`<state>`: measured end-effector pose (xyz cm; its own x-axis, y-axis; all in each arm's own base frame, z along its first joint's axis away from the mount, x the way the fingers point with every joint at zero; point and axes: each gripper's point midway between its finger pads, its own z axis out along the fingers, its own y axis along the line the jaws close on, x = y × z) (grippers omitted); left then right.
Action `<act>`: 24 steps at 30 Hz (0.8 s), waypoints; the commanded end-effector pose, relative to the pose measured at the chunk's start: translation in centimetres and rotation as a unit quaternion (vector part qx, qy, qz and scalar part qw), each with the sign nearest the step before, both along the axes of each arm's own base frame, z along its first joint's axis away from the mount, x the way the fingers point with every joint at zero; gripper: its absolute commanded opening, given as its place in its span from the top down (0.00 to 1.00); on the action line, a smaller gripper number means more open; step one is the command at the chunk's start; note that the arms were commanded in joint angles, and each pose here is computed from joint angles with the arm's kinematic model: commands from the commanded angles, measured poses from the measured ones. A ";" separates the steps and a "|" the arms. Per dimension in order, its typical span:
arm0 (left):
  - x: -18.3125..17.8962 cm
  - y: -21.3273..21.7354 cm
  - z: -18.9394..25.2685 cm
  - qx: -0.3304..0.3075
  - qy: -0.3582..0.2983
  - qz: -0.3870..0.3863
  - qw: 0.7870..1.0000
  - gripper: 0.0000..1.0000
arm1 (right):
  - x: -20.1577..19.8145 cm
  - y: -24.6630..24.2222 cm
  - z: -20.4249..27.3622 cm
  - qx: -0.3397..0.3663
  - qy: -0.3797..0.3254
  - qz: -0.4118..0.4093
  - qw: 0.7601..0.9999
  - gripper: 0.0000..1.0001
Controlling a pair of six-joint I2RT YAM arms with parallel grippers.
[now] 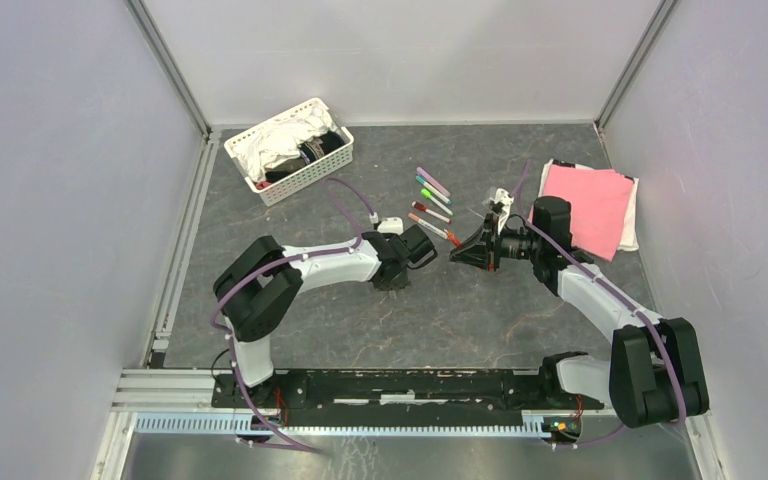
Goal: Insert the pens into the pen caps
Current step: Insert the pen cap onto the pen.
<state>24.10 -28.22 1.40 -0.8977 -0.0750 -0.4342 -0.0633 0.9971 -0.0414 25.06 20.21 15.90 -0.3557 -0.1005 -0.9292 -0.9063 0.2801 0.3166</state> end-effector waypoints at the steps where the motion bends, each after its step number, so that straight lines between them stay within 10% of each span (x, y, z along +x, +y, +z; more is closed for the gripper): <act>1: -3.3 2.9 -4.1 0.058 0.076 -0.006 0.995 0.94 | -0.3 0.4 0.7 0.013 -0.013 0.014 1.000 1.00; 9: -0.2 -0.8 1.2 -0.055 0.003 -0.011 0.998 0.98 | -1.2 1.2 -0.9 0.030 0.026 -0.006 0.999 1.00; 24: -1.7 3.2 -1.5 -0.145 0.043 0.151 0.977 0.98 | -6.6 5.9 -9.4 -0.013 0.207 -0.060 0.976 1.00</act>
<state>23.73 -26.88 1.80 -0.8704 -0.3572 -0.3388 -0.2374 0.9074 -0.3467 18.94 24.52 7.60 -0.6504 -0.0745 -0.7559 -0.7273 0.3480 0.5915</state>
